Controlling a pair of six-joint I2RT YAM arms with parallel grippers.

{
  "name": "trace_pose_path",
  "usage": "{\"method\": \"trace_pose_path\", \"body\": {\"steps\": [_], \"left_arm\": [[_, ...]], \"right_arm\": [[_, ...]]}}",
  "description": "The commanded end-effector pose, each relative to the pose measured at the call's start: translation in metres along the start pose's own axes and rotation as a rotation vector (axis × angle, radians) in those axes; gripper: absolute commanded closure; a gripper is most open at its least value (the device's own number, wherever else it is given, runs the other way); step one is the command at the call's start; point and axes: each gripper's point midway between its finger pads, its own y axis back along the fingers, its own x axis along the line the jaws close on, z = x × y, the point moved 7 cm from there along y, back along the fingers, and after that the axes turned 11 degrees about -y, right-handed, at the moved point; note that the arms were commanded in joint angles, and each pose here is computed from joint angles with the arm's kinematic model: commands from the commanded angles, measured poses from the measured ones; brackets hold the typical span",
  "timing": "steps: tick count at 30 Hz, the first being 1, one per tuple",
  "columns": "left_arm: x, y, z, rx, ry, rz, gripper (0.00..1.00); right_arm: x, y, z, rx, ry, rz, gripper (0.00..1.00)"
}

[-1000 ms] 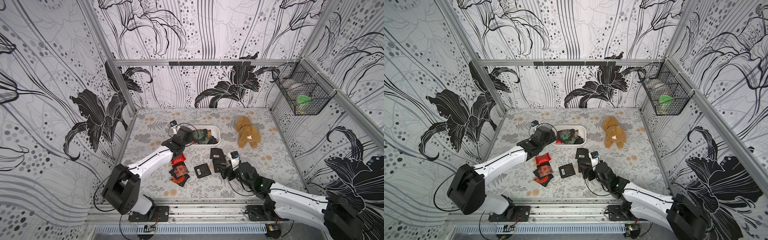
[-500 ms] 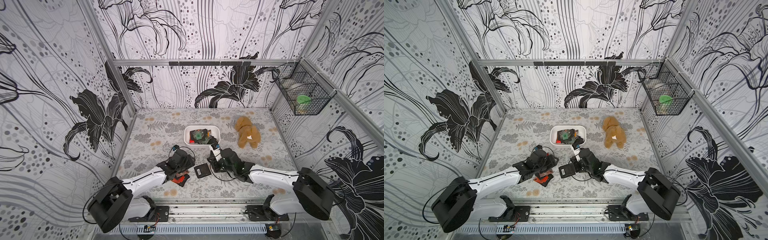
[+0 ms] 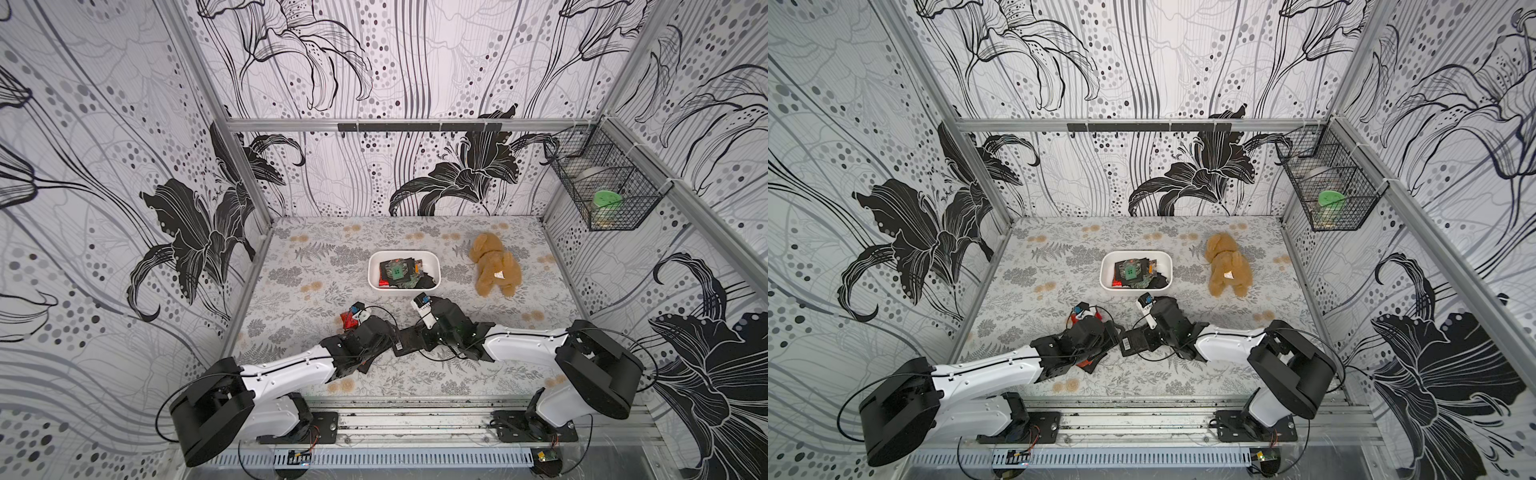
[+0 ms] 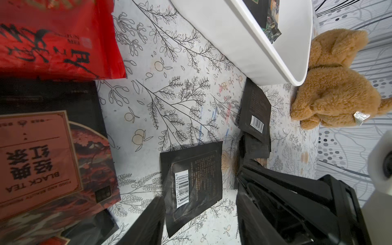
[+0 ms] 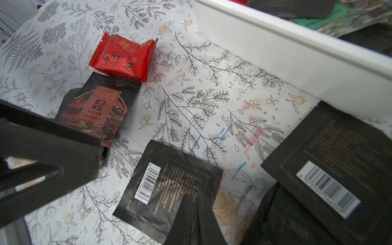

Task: Put the tea bags into the storage box
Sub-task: Pick up the tea bag from the center of the board.

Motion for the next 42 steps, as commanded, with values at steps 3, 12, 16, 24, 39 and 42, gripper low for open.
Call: {"method": "trace_pose_path", "body": {"steps": [3, 12, 16, 24, 39, 42], "left_arm": [[0.004, 0.002, -0.001, -0.036, 0.058, -0.016, 0.4], [0.005, 0.0, -0.01, -0.017, 0.058, -0.004, 0.38], [0.002, -0.007, -0.016, 0.014, 0.03, 0.014, 0.38], [0.002, -0.023, -0.026, 0.058, -0.016, 0.056, 0.4], [0.005, -0.042, -0.037, 0.077, 0.02, 0.046, 0.49], [0.007, -0.042, -0.036, 0.069, 0.024, 0.052, 0.57]], "right_arm": [[0.001, -0.012, -0.004, 0.072, 0.018, -0.012, 0.89], [-0.004, -0.021, -0.013, 0.146, 0.011, -0.056, 0.93], [-0.008, -0.031, -0.022, 0.202, 0.021, -0.092, 0.96], [-0.009, -0.034, -0.026, 0.221, 0.034, -0.126, 0.96], [-0.004, -0.033, -0.026, 0.223, 0.031, -0.084, 0.97], [-0.003, -0.031, -0.026, 0.219, 0.028, -0.067, 0.96]]}}
